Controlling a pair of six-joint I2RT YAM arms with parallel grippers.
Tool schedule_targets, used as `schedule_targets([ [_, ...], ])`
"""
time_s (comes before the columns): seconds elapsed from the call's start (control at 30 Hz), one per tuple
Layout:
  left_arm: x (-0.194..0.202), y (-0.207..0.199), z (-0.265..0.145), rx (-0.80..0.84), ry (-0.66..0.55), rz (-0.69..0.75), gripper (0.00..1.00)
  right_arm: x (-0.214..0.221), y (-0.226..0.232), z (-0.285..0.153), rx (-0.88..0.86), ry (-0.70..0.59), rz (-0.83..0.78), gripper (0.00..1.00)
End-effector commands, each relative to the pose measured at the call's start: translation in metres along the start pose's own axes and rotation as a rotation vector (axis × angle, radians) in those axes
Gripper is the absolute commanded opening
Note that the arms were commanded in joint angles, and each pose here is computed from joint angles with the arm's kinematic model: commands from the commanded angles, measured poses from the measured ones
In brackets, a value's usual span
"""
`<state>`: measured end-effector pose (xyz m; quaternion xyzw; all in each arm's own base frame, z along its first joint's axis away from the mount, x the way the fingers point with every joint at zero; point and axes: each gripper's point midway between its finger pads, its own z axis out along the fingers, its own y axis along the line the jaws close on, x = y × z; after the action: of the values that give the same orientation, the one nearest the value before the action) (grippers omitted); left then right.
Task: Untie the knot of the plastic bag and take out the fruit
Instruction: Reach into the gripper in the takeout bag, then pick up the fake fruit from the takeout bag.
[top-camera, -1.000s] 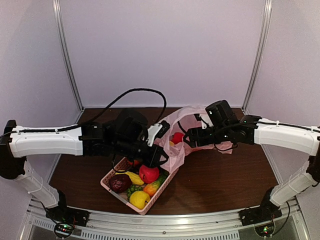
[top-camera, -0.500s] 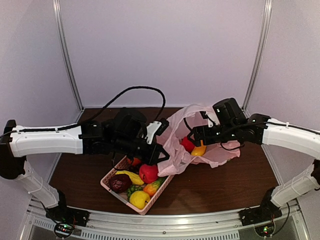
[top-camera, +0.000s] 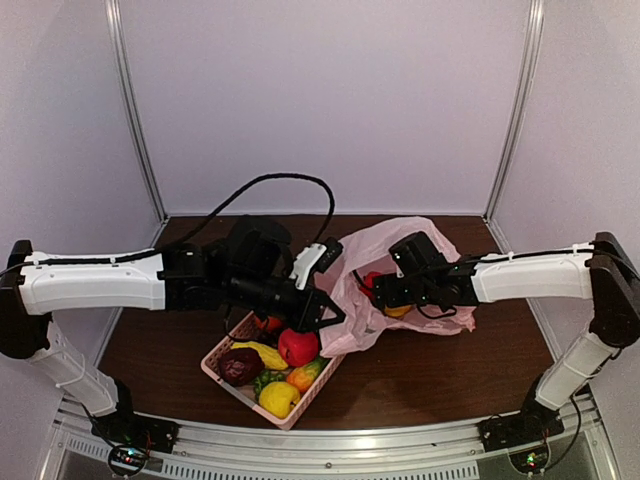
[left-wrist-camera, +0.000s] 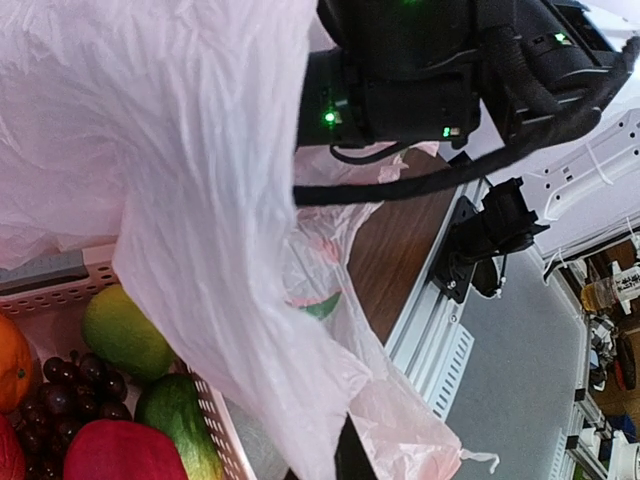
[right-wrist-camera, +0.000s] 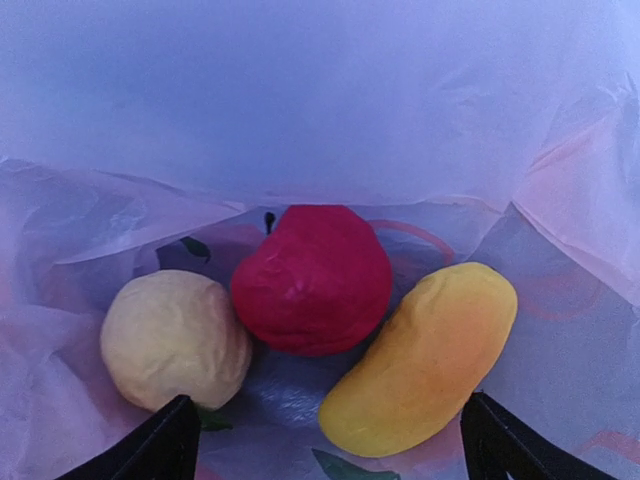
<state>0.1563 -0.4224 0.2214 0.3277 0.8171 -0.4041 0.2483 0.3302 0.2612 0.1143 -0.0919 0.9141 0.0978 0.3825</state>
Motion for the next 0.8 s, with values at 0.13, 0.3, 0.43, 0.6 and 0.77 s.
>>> schedule_targets([
  [0.13,-0.007,-0.010,-0.010,0.044,-0.034,0.004,0.00,-0.003,-0.034,0.033,0.221,-0.006,-0.008,0.94],
  [0.3,-0.007,-0.007,-0.014,0.029,-0.043,-0.007,0.00,0.015,-0.050,0.047,0.321,0.050,-0.009,0.96],
  [0.43,-0.008,-0.007,-0.014,0.028,-0.046,-0.008,0.00,0.028,-0.059,0.054,0.348,0.075,0.016,0.98],
  [0.6,-0.007,-0.006,-0.016,0.024,-0.047,-0.010,0.00,0.044,-0.068,0.065,0.363,0.118,0.042,0.97],
  [0.77,-0.008,-0.008,-0.019,0.025,-0.051,-0.003,0.00,0.053,-0.075,0.068,0.358,0.135,0.069,0.77],
])
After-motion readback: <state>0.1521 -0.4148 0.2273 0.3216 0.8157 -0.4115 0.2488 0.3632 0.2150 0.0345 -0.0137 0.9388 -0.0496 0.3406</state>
